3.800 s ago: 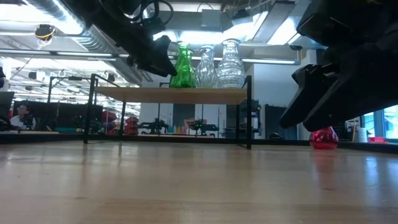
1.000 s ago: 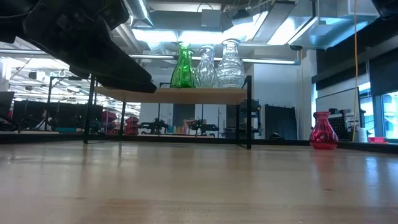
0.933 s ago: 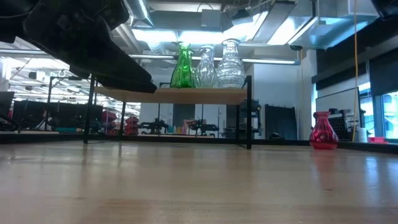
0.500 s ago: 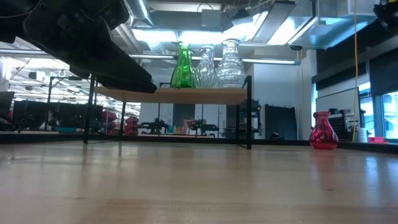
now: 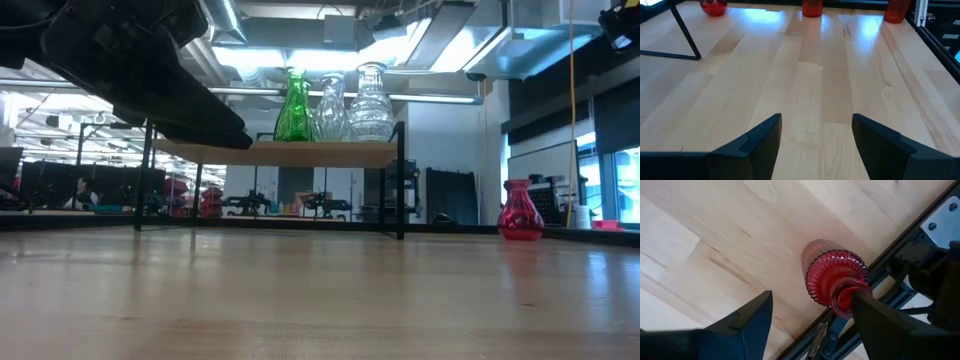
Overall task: Sort vases onto shelf
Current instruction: Put the middle red vase on the shelf
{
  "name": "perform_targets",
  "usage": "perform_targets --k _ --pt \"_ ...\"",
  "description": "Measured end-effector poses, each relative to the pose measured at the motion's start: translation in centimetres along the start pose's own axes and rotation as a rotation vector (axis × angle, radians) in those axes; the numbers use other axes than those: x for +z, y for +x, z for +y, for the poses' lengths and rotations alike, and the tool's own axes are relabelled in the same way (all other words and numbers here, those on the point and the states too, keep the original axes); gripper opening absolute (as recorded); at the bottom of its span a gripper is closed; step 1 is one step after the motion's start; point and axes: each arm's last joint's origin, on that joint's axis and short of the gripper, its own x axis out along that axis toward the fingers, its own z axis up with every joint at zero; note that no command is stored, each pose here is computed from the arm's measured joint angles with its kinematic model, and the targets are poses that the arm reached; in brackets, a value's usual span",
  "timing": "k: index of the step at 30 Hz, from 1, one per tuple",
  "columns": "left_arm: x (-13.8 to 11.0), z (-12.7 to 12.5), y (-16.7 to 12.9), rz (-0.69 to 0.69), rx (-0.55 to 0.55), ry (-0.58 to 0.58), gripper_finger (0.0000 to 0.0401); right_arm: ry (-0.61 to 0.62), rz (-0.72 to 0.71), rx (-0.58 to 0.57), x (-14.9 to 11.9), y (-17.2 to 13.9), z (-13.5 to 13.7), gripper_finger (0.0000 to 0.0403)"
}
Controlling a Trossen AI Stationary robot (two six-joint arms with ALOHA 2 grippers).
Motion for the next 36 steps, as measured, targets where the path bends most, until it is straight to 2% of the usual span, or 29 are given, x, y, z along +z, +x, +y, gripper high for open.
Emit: perform_targets --k 6,12,18,23,32,34,36 --pt "0.0 0.0 0.0 0.0 0.001 0.0 0.0236 0.0 0.0 -0.001 0.0 0.2 0.0 0.0253" --pt "0.0 0.0 0.0 0.0 0.001 0.0 0.0236 -0.009 0.063 -0.021 -0.2 2.2 -0.2 0.0253" --pt "0.0 0.0 0.0 -0.001 0.003 0.0 0.0236 -0.025 0.038 0.007 -0.1 2.4 0.1 0.0246" --pt "0.0 0.0 0.0 -0.002 0.006 0.0 0.0236 -0.032 0.043 0.002 -0.1 2.4 0.1 0.0188" --pt "0.0 0.0 0.0 -0.002 0.006 0.0 0.0236 -0.126 0.033 0.016 -0.1 2.4 0.2 0.002" --pt "0.0 0.0 0.0 -0.002 0.006 0.0 0.0236 -0.148 0.027 0.02 -0.1 2.4 0.2 0.0011" --pt "0.0 0.0 0.0 -0.002 0.006 0.004 0.0236 -0.167 0.016 0.028 -0.1 2.4 0.3 0.002"
